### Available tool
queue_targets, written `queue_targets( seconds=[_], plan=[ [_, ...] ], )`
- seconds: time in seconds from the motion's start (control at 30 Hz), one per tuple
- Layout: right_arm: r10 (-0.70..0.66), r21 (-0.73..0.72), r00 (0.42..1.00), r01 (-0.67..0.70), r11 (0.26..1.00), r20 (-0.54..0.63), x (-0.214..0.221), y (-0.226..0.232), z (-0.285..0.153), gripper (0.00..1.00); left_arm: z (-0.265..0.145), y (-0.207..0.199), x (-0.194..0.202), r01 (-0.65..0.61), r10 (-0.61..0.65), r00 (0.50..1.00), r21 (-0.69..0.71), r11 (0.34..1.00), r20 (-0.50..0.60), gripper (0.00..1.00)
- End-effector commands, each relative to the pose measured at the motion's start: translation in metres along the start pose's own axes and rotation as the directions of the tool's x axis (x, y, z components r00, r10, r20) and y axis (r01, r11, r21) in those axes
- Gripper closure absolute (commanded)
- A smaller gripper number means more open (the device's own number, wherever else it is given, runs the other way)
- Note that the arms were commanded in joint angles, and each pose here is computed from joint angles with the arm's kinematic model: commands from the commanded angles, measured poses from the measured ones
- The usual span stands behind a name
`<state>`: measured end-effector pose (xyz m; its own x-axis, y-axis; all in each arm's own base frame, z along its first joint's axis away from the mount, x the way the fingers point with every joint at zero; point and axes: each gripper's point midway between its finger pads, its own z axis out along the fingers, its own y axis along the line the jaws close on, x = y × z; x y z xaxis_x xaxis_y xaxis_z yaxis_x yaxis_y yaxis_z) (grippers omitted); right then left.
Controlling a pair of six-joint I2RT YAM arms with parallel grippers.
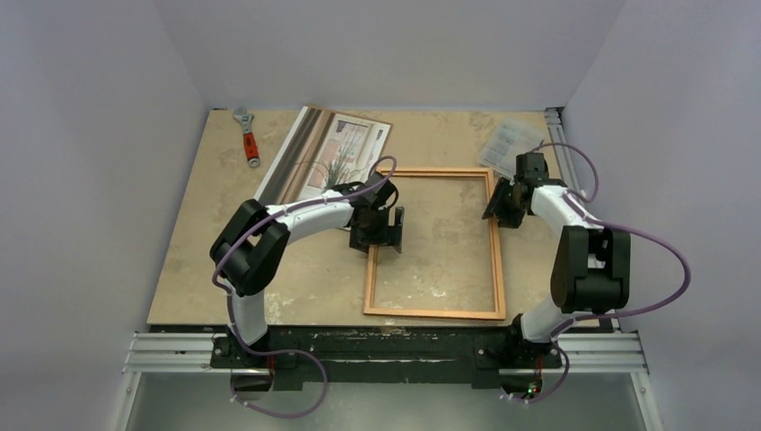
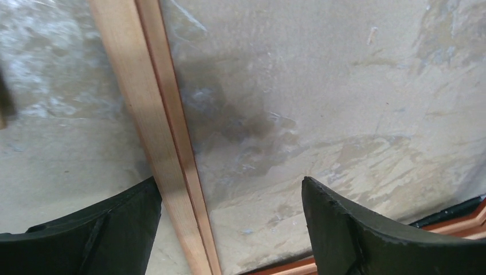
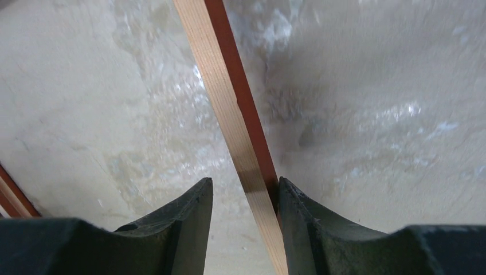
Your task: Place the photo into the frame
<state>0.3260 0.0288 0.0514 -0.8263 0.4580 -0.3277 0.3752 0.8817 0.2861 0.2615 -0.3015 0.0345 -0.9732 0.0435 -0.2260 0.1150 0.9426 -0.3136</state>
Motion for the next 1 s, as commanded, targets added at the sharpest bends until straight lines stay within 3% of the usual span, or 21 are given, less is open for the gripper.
queue_targets(
  seconds=[0.0, 0.23, 0.53, 0.97],
  plan=[
    [-0.041, -0.095, 0.999, 0.038, 0.995, -0.026, -0.010, 0.030, 0.000, 0.56, 0.007, -0.065, 0.006, 0.006, 0.002, 0.999, 0.223, 0.975, -0.036, 0.15],
    [-0.027, -0.015, 0.999, 0.026, 1.000, -0.046, -0.004, 0.013, 0.009, 0.53, 0.009, -0.063, 0.006, 0.008, 0.001, 0.999, 0.204, 0.979, -0.042, 0.15],
    [-0.030, 0.078, 0.998, 0.026, 0.997, 0.058, -0.026, 0.002, -0.013, 0.32, 0.010, -0.063, 0.008, 0.061, -0.051, 0.997, 0.191, 0.980, -0.056, 0.13],
    [-0.026, 0.119, 0.999, 0.021, 0.993, 0.046, -0.023, -0.006, -0.009, 0.30, -0.002, -0.049, 0.002, 0.045, -0.044, 0.999, 0.119, 0.992, -0.014, 0.06]
  ],
)
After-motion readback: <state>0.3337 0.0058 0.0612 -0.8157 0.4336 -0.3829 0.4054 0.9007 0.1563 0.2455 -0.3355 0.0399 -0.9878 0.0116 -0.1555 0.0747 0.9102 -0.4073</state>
